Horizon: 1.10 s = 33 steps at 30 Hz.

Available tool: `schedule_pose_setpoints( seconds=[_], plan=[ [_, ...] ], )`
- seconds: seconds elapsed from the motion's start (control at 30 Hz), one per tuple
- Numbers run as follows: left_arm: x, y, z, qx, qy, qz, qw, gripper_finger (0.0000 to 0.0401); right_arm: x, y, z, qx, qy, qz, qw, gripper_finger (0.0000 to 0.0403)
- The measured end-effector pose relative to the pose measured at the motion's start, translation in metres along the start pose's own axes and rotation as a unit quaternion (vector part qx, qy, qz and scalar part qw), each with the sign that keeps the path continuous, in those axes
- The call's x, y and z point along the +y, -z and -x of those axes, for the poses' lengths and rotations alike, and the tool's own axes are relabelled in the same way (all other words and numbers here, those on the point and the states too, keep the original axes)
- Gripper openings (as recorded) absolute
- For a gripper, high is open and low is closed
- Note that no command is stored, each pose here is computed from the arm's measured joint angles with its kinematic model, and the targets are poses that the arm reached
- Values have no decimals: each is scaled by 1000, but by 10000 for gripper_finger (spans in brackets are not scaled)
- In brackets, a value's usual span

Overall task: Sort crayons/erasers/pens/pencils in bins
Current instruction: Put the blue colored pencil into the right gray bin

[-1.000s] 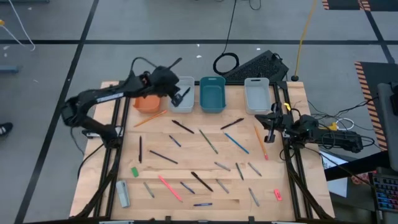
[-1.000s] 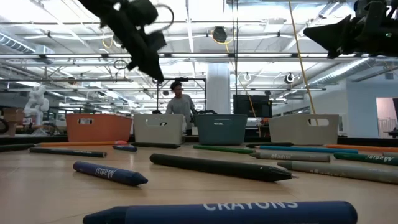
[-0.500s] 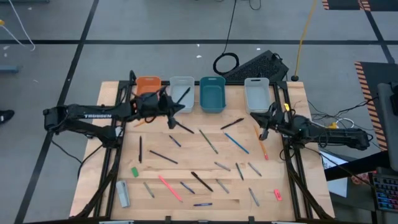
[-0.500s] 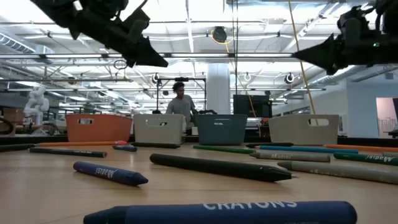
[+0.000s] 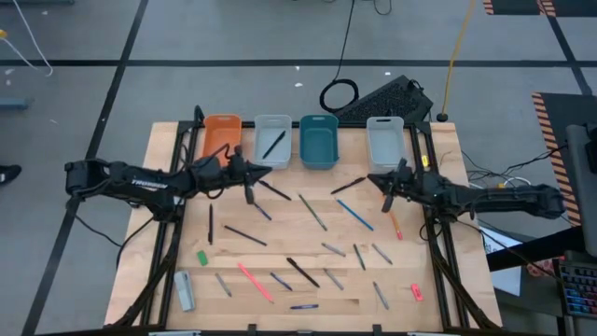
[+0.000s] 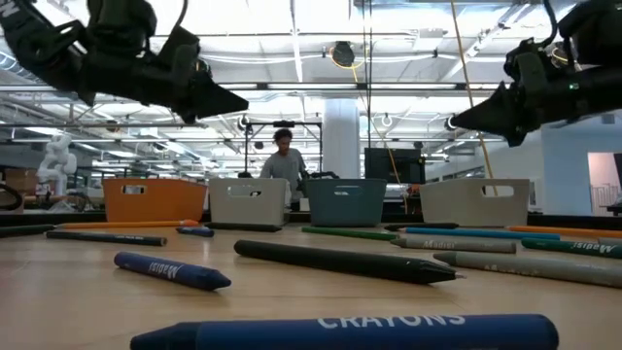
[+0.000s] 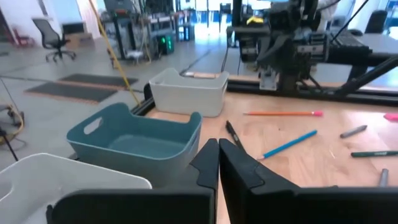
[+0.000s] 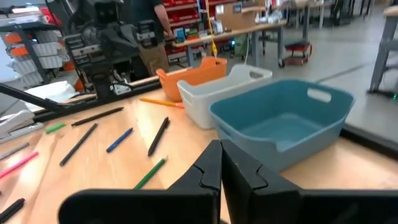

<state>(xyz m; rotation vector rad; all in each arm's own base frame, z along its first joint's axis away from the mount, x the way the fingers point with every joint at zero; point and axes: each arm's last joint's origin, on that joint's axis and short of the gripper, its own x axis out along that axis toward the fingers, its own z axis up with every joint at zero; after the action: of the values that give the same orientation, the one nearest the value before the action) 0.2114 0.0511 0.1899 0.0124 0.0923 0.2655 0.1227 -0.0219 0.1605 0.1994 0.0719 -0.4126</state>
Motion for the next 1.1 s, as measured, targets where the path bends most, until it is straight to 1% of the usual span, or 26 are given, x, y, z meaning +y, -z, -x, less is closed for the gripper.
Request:
schedule_pose_setpoints(
  seconds=[0.13, 0.2, 0.43, 0.57, 0.7, 0.77, 0.9, 1.03, 1.1],
  plan=[
    [1, 6, 5, -13, -3, -5, 1000, 9, 0, 4, -3, 20, 4, -14, 1000, 0],
    [1, 7, 6, -12, -3, -9, 1000, 4, 0, 8, -4, 42, 10, -13, 999, 0],
    [1, 6, 6, -14, -3, -14, 1000, 19, 6, -2, -18, 94, 16, 24, 995, 0],
    [1, 6, 6, -14, -3, -14, 1000, 12, 11, -10, -27, 137, 13, 32, 990, 0],
    [1, 6, 6, -13, -3, -14, 1000, 4, 15, -16, -33, 198, 33, 15, 980, 0],
    [1, 6, 6, -14, -3, -14, 1000, 10, 16, -18, -35, 228, 46, -3, 972, 0],
    [1, 6, 6, -14, -3, -15, 1000, 17, 19, -21, -38, 280, 53, -44, 958, 0],
    [1, 6, 6, -14, -3, -15, 1000, 4, 18, -13, -39, 329, 74, -71, 939, 8],
    [1, 7, 5, -11, -2, -14, 1000, 5, 18, -8, -41, 347, 83, -87, 930, 17]
  ],
)
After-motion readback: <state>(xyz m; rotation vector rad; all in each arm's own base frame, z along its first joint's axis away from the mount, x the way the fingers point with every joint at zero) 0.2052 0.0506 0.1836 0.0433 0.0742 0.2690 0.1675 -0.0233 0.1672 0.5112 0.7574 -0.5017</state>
